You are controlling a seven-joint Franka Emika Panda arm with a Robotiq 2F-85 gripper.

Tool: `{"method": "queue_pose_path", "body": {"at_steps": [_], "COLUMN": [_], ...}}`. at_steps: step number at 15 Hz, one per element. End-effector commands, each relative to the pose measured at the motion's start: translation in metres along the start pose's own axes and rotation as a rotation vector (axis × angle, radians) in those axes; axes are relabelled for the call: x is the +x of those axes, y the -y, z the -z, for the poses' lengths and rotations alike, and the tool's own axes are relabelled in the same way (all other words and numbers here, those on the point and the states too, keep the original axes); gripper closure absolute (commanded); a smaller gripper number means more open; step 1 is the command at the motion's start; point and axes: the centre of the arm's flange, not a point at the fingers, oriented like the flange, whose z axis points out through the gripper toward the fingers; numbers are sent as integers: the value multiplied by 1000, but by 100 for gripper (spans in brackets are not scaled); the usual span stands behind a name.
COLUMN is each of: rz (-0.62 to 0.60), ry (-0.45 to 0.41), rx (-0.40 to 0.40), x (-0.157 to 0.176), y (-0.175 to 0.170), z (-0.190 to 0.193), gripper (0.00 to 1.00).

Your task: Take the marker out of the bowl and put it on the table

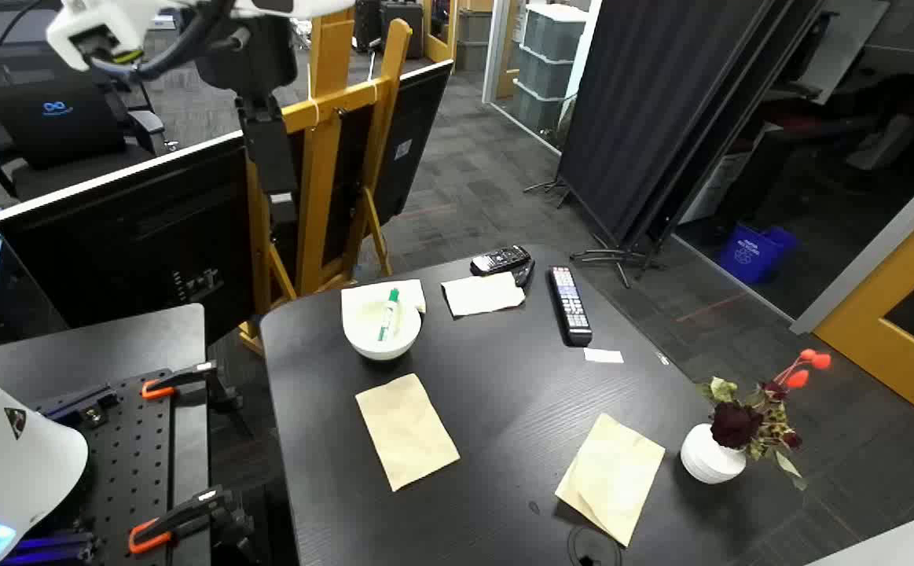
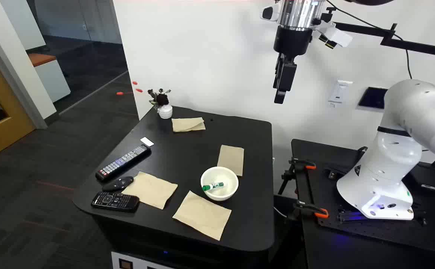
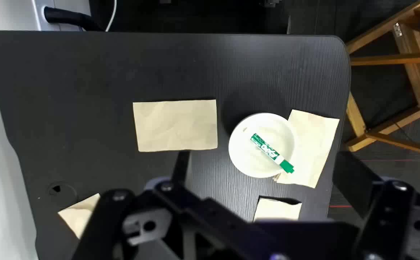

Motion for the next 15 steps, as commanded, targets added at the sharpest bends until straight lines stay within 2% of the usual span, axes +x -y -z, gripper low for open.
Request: {"method": "queue_pose_path", "body": {"at_steps": [1,15], "rz": [0,12], "ry": [0,-2], "rx": [0,5], "x": [0,2], "y": [0,2], "z": [0,-3], "gripper": [0,0]}}
